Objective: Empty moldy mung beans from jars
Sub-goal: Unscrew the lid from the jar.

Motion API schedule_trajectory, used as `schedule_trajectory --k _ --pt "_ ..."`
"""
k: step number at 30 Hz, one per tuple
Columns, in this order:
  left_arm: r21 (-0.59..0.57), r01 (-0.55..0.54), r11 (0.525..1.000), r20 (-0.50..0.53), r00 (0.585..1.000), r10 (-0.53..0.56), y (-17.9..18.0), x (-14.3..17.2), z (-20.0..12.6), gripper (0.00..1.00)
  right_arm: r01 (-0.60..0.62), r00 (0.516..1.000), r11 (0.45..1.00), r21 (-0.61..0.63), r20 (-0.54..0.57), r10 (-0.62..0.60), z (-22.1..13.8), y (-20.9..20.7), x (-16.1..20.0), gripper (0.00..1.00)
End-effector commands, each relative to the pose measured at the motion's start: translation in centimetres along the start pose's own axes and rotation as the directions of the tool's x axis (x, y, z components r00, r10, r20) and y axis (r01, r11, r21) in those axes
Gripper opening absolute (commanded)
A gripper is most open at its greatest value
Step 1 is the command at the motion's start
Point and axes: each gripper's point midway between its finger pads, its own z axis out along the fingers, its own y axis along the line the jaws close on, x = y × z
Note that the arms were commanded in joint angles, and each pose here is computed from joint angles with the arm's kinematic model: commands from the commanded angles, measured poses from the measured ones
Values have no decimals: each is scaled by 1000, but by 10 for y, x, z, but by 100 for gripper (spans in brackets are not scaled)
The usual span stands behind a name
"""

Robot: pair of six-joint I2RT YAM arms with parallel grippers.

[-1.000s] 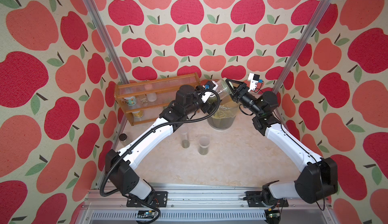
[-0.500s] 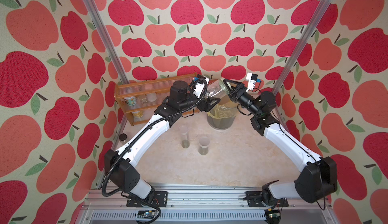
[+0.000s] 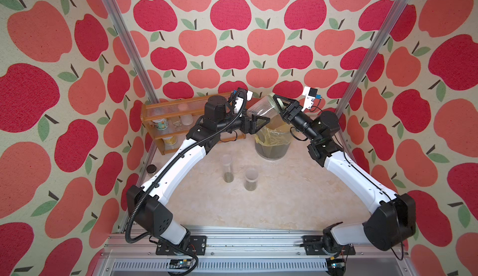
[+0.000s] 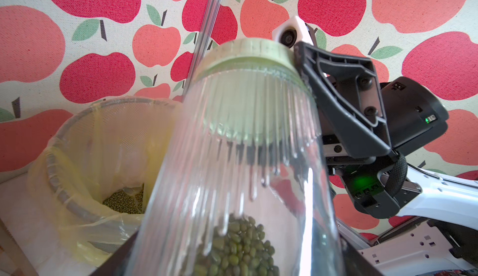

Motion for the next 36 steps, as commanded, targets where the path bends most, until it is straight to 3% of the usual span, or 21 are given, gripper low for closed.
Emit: schedule_trajectory --k 1,16,27,36 --pt "-265 153 952 350 935 -53 59 -100 -62 39 205 979 973 -105 10 -205 -9 40 -6 55" --pt "-250 175 952 347 934 -81 60 -94 -64 38 202 979 973 -111 28 -200 -15 43 -7 55" --pt "-259 112 959 349 937 -16 50 -92 -73 39 194 981 978 -71 32 -192 -20 35 -12 56" --pt "-193 -40 980 281 955 94 35 -87 -60 39 164 986 976 140 -18 -163 -37 -3 -11 80"
